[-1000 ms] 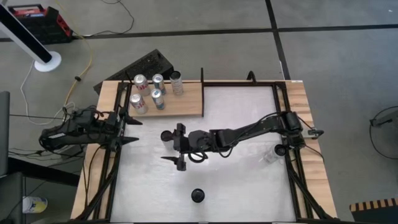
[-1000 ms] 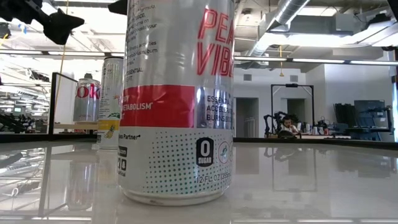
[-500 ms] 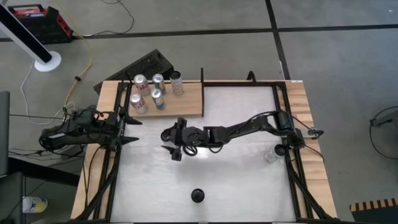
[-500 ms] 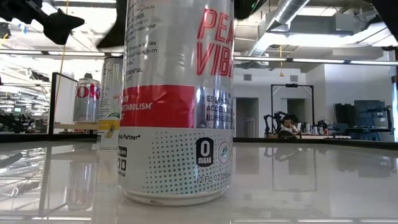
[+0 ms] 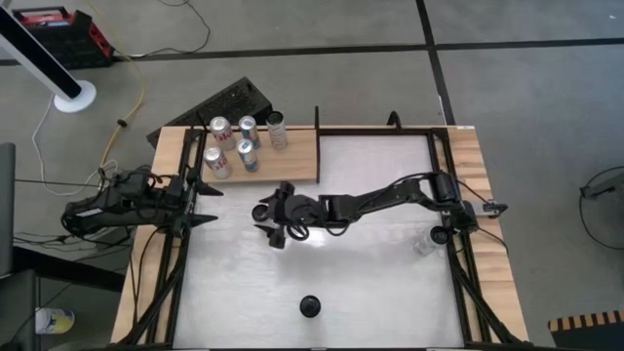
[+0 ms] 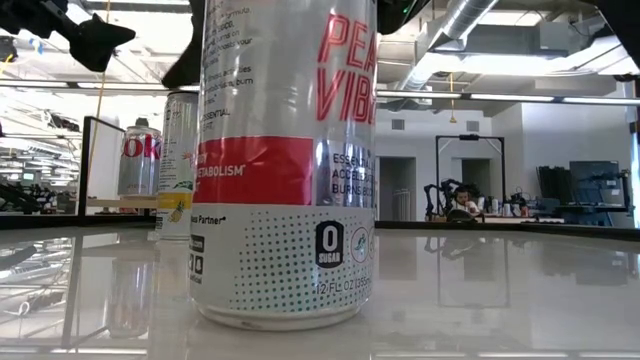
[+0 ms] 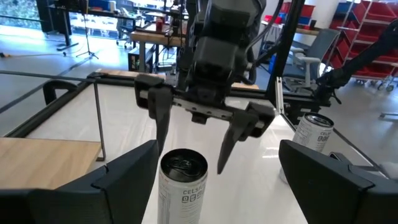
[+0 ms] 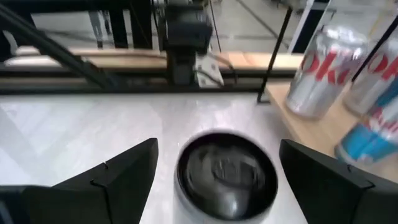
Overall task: Place canned beverage on shelf
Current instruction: Put the white and yellow soda can aligned with the other white and yellow soda can on the shelf
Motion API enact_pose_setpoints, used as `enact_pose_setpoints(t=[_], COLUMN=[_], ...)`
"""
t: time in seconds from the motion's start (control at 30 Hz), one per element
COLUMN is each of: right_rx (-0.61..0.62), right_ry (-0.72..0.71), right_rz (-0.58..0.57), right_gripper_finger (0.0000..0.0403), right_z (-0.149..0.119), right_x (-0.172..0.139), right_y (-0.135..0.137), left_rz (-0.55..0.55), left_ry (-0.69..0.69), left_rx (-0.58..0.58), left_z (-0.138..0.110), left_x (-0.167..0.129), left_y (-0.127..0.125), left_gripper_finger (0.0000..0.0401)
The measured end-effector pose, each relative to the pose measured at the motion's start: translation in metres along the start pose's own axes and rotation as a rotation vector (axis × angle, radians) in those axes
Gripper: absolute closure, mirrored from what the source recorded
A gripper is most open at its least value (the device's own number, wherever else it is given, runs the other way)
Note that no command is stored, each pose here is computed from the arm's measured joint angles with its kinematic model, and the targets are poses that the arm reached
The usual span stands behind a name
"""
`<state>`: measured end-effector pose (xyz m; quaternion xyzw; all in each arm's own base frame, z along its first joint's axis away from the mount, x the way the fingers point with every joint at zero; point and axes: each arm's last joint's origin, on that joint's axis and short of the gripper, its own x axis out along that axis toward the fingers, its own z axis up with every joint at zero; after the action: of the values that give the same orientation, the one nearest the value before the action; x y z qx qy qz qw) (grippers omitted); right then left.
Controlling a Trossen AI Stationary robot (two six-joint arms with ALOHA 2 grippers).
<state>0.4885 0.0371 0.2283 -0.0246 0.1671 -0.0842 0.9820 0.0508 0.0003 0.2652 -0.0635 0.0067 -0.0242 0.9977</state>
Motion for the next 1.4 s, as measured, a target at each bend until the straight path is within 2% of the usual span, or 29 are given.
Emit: enact_pose_setpoints(t=[0.63, 0.73, 1.0, 1.27, 1.4], right_rx=[0.043, 0.043, 0.042, 0.047, 0.055], right_ry=[0.073, 0.074, 0.074, 0.055, 0.016], right_rz=[-0.006, 0.004, 0.007, 0.005, -0.030], right_gripper_finger=[0.0044, 0.0055, 0.0123, 0.0127, 0.0127], right_z=[-0.007, -0.007, -0.007, -0.003, 0.014], right_x=[0.002, 0.002, 0.002, 0.000, -0.001], right_y=[-0.010, -0.010, -0.010, -0.010, -0.011], left_rz=[0.000, 0.000, 0.000, 0.000, 0.000], left_ry=[-0.001, -0.001, -0.001, -0.001, -0.001], left_rx=[-0.001, -0.001, -0.001, -0.001, -0.001], left_z=[0.000, 0.000, 0.000, 0.000, 0.000], left_x=[0.000, 0.000, 0.000, 0.000, 0.000], left_y=[0.000, 0.000, 0.000, 0.000, 0.000], left_gripper_finger=[0.0083, 0.0083, 0.0083, 0.0083, 0.0083])
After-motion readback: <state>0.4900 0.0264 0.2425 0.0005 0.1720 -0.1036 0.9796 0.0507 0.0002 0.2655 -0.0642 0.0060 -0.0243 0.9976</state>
